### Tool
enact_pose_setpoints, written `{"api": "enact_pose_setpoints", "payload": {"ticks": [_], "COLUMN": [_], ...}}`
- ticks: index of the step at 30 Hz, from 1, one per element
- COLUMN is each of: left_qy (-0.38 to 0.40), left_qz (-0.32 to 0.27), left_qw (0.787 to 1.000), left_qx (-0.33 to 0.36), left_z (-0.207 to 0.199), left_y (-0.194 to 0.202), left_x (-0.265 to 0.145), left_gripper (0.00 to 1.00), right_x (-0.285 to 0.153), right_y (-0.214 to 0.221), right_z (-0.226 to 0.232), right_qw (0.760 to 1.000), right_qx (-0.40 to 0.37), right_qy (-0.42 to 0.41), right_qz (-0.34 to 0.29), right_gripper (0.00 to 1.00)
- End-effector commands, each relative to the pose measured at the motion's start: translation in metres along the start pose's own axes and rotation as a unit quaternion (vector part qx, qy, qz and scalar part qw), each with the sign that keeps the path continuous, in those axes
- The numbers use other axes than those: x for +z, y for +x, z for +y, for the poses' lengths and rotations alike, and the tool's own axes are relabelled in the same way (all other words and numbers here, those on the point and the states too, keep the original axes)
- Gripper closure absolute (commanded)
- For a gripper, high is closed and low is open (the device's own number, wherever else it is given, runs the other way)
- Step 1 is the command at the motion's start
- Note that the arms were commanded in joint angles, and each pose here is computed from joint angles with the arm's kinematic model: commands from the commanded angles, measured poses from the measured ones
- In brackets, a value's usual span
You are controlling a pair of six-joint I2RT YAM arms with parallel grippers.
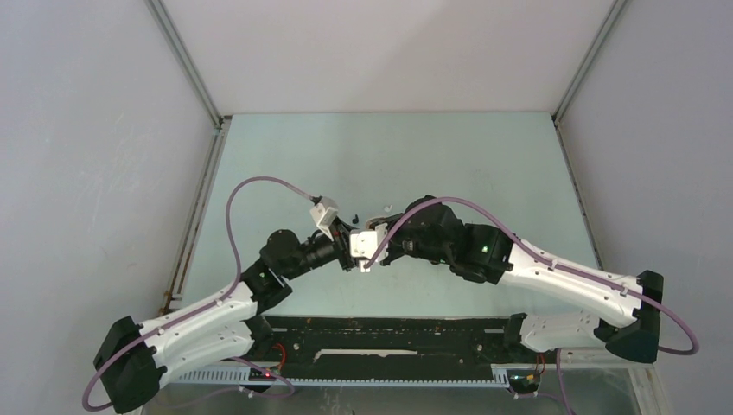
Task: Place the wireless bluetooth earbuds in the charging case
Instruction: Insert the right earbud into the right side groove of the charging case.
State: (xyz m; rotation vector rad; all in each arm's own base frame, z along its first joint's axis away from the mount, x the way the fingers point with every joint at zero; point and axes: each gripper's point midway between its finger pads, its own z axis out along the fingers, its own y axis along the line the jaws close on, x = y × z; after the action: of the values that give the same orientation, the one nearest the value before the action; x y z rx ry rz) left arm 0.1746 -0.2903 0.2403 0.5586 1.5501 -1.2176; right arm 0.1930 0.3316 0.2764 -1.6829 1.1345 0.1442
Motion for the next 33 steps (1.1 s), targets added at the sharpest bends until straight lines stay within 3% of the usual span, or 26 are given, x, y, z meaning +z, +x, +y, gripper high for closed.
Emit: {"api": "enact_pose_setpoints", "payload": {"ticks": [1,4,11,17,19,22,26,29,33], "left_qy": [0.006,0.011,0.018,0.017,0.018,0.035,0.059,0.086,0.117], "left_qz": [-0.071,-0.068,-0.058,-0.049,-0.046,-0.047,-0.047,-0.045,-0.018], "left_qw": [0.997,0.997,0.997,0.997,0.997,0.997,0.995,0.993,0.990], "left_qx": [0.022,0.029,0.043,0.053,0.055,0.057,0.061,0.069,0.077], "left_z": [-0.007,-0.008,-0.008,-0.005,-0.005,-0.010,-0.017,-0.024,-0.034], "left_y": [-0.037,-0.035,-0.027,-0.021,-0.020,-0.020,-0.016,-0.011,0.003], "left_x": [-0.006,-0.006,-0.008,-0.007,-0.006,-0.005,-0.005,-0.005,0.001], "left_gripper": [1.00,1.00,1.00,1.00,1.00,1.00,1.00,1.00,1.00], "right_x": [0.005,0.004,-0.003,-0.032,-0.045,-0.068,-0.091,-0.097,-0.086], "right_y": [0.002,-0.003,-0.007,-0.022,-0.027,-0.037,-0.033,-0.014,0.007], "right_z": [0.019,0.030,0.032,0.014,0.007,-0.006,-0.029,-0.031,-0.002], "right_qw": [0.999,0.998,0.997,0.992,0.987,0.968,0.947,0.947,0.933], "right_qx": [-0.005,0.001,0.017,0.069,0.096,0.178,0.244,0.253,0.287], "right_qy": [-0.037,-0.062,-0.075,-0.092,-0.104,-0.138,-0.145,-0.137,-0.187], "right_qz": [0.006,-0.009,-0.025,-0.057,-0.072,-0.112,-0.153,-0.141,-0.113], "right_gripper": [1.00,0.95,0.61,0.53,0.46,0.34,0.30,0.23,0.20]}}
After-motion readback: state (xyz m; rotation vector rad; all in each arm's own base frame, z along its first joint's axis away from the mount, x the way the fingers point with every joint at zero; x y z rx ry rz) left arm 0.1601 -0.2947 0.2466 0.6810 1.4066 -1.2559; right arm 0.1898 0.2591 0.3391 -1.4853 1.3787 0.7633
